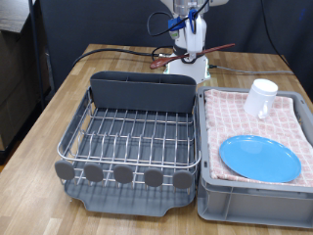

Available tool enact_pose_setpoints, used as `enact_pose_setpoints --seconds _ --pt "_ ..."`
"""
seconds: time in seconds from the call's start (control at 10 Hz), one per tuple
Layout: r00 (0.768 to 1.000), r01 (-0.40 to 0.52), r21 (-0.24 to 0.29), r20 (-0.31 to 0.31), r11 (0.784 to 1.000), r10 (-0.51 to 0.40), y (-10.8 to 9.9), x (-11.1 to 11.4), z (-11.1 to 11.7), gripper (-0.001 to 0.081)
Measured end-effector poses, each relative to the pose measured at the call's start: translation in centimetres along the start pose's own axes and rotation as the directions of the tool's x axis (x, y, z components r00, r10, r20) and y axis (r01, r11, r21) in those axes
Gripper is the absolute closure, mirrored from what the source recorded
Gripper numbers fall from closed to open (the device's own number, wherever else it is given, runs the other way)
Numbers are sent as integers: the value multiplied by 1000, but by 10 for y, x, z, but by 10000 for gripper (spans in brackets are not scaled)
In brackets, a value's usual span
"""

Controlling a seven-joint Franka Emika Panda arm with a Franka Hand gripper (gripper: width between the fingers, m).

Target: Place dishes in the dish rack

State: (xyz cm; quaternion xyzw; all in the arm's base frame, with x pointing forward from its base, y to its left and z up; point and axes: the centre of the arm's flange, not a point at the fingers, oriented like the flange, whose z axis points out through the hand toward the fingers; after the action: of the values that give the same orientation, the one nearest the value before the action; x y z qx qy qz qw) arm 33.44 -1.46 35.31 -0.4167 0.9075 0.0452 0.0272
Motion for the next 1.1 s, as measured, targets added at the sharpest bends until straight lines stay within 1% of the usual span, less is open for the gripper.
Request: enact_pose_setpoints --seconds 0.1,0.3,0.5,0.7,1.1 --pt "999 -22 -28 29 999 23 -5 6 1 715" --pt "993 -45 -98 106 994 55 -18 24 7 715" --pt "984 -64 -152 152 986 87 -31 45 18 715" --pt "978 -65 -172 187 983 97 -44 64 31 715" --pt "972 -56 -172 215 983 94 -61 90 56 715"
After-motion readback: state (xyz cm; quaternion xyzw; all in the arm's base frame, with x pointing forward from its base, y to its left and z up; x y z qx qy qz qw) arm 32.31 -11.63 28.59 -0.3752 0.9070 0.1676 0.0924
